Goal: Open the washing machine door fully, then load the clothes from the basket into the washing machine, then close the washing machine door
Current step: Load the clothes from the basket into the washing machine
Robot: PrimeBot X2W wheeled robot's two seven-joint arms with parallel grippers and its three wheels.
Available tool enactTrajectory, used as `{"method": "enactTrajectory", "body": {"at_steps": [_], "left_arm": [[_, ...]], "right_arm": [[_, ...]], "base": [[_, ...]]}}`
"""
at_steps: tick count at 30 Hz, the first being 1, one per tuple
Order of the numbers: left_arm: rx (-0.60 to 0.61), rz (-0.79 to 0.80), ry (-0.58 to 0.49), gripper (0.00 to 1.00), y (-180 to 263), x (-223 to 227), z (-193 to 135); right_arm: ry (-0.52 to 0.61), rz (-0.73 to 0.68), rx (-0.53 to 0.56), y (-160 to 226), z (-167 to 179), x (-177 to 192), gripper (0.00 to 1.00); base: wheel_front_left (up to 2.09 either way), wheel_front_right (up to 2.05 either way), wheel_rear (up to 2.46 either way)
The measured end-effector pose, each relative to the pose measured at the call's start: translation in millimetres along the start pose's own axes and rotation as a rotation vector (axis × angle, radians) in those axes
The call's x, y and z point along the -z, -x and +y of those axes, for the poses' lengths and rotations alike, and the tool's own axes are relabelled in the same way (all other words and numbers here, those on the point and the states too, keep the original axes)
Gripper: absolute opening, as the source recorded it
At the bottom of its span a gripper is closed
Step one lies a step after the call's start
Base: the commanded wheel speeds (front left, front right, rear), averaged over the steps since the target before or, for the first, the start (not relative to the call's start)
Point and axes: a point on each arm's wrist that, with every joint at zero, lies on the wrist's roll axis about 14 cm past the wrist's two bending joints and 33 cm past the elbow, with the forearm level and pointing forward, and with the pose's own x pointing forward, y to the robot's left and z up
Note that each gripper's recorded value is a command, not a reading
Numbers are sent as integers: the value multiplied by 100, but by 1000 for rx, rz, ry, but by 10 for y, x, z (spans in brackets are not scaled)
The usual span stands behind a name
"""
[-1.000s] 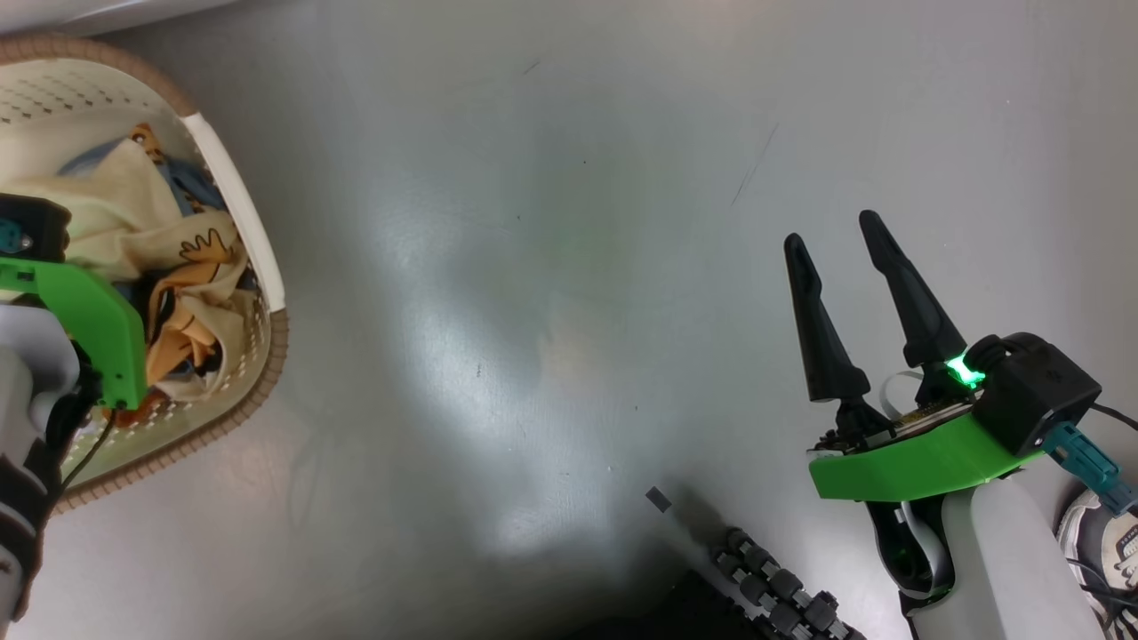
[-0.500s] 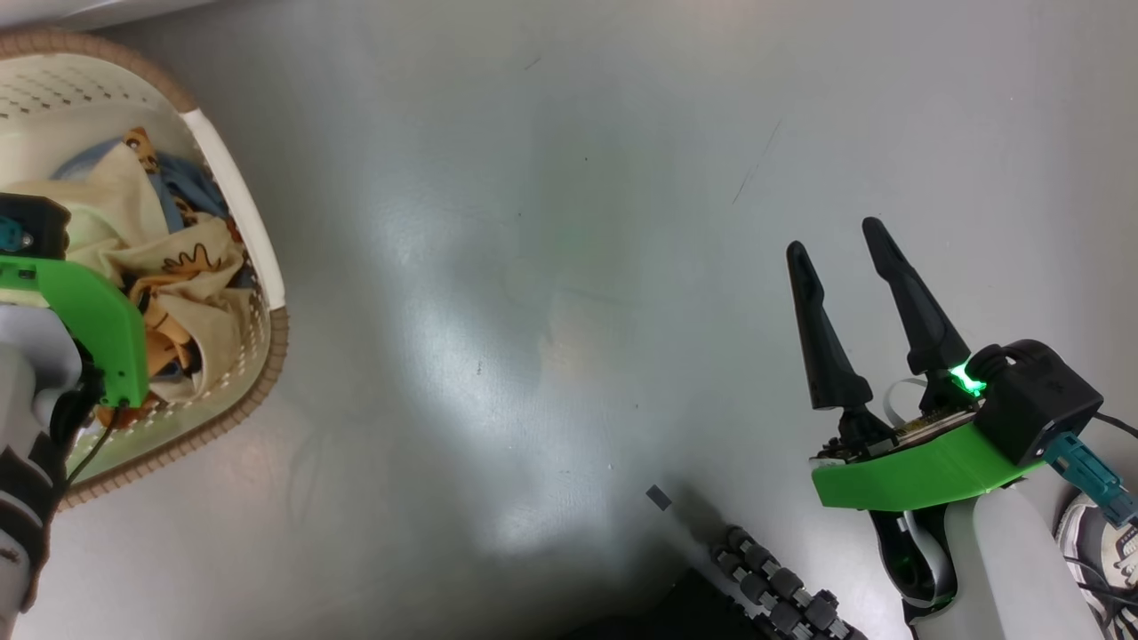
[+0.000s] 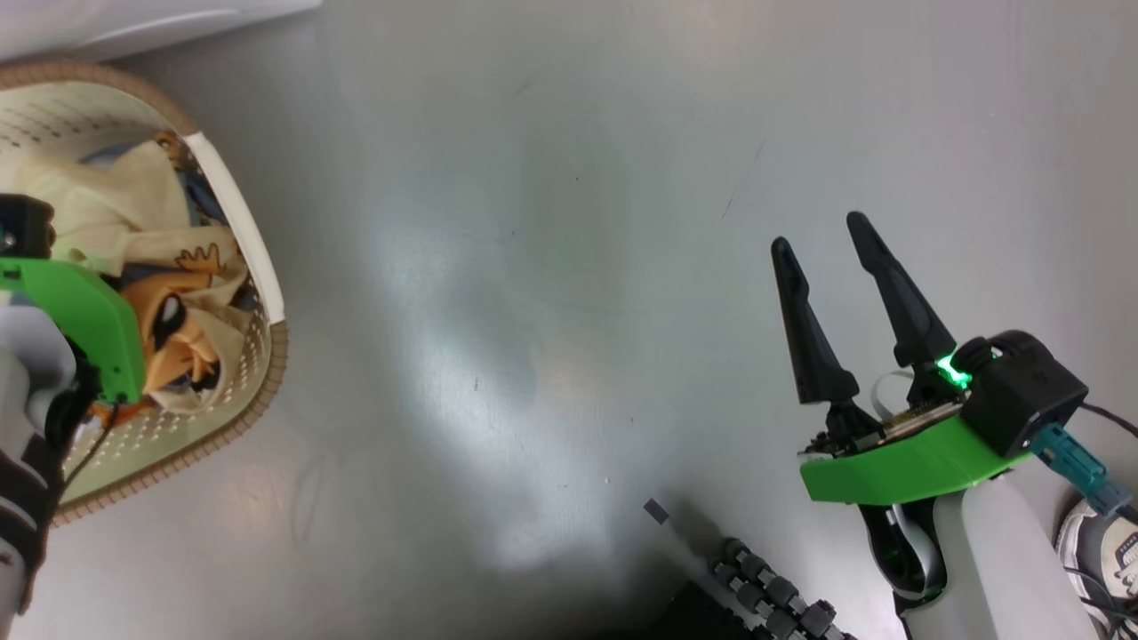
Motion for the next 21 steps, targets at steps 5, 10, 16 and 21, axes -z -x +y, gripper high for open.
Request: {"method": "enactTrajectory", "body": {"at_steps": [5, 10, 16, 21], "left_arm": [[2, -54, 13, 0, 93, -69, -33], [6, -121, 23, 0, 221, -157, -77], [4, -243, 11, 0, 504, -317, -136], [4, -297, 12, 0, 677, -390, -183]], "right_arm": [[0, -28, -10, -10, 26, -109, 100], [16, -62, -26, -25, 64, -244, 100], [26, -100, -49, 9, 140, -405, 100], [34, -117, -63, 35, 189, -475, 100]], "base": [[0, 0, 0], [0, 0, 0], [0, 0, 0], [0, 0, 0]]}}
